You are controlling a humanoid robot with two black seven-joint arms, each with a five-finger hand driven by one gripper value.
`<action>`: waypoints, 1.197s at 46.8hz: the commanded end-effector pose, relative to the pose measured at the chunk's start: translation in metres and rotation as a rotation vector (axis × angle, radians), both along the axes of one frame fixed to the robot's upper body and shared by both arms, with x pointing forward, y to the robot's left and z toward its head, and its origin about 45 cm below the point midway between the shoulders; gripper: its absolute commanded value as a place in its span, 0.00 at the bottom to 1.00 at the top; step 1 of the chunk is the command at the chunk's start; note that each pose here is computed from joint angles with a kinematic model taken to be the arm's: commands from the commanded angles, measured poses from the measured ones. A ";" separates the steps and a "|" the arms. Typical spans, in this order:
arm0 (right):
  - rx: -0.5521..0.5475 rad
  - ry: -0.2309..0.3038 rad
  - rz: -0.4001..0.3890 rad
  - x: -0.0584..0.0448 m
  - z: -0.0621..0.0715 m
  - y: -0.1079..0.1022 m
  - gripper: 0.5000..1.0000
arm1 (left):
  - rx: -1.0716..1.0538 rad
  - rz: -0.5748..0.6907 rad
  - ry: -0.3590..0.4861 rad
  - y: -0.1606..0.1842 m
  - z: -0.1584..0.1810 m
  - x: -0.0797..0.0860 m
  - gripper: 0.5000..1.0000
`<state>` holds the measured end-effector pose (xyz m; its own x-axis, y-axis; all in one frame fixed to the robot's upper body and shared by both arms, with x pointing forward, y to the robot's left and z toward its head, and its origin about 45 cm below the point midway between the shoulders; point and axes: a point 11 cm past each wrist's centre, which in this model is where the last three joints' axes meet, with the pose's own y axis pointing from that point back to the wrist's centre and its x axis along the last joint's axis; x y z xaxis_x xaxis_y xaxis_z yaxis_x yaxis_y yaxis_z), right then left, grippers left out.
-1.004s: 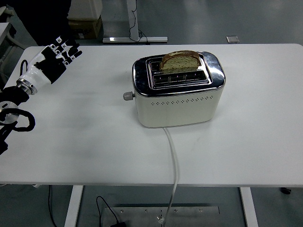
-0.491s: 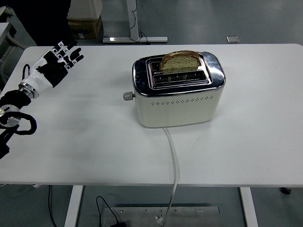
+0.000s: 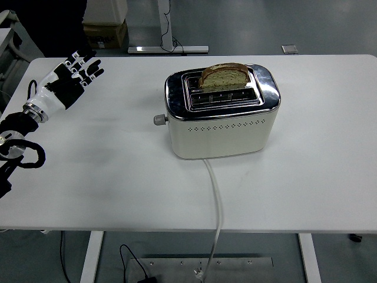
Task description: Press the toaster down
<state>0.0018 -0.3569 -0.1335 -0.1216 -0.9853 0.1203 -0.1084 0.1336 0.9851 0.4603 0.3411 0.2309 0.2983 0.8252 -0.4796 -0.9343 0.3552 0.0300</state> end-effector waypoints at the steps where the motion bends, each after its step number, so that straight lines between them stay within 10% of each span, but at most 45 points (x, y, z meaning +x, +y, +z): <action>1: 0.000 0.000 0.000 0.000 0.000 0.000 1.00 | 0.000 -0.001 0.000 0.000 0.000 0.000 1.00; 33: 0.000 0.000 0.000 0.000 0.000 0.000 1.00 | 0.126 -0.146 -0.124 0.004 0.074 -0.020 1.00; 56: 0.000 0.000 0.000 0.000 0.000 0.000 1.00 | 0.783 -0.569 -0.152 -0.024 0.076 -0.057 1.00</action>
<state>0.0018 -0.3569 -0.1335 -0.1217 -0.9853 0.1203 -0.1083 0.1336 0.9851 0.4049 0.3149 0.3101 0.7539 0.6374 0.1593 -0.6531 0.7005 0.2875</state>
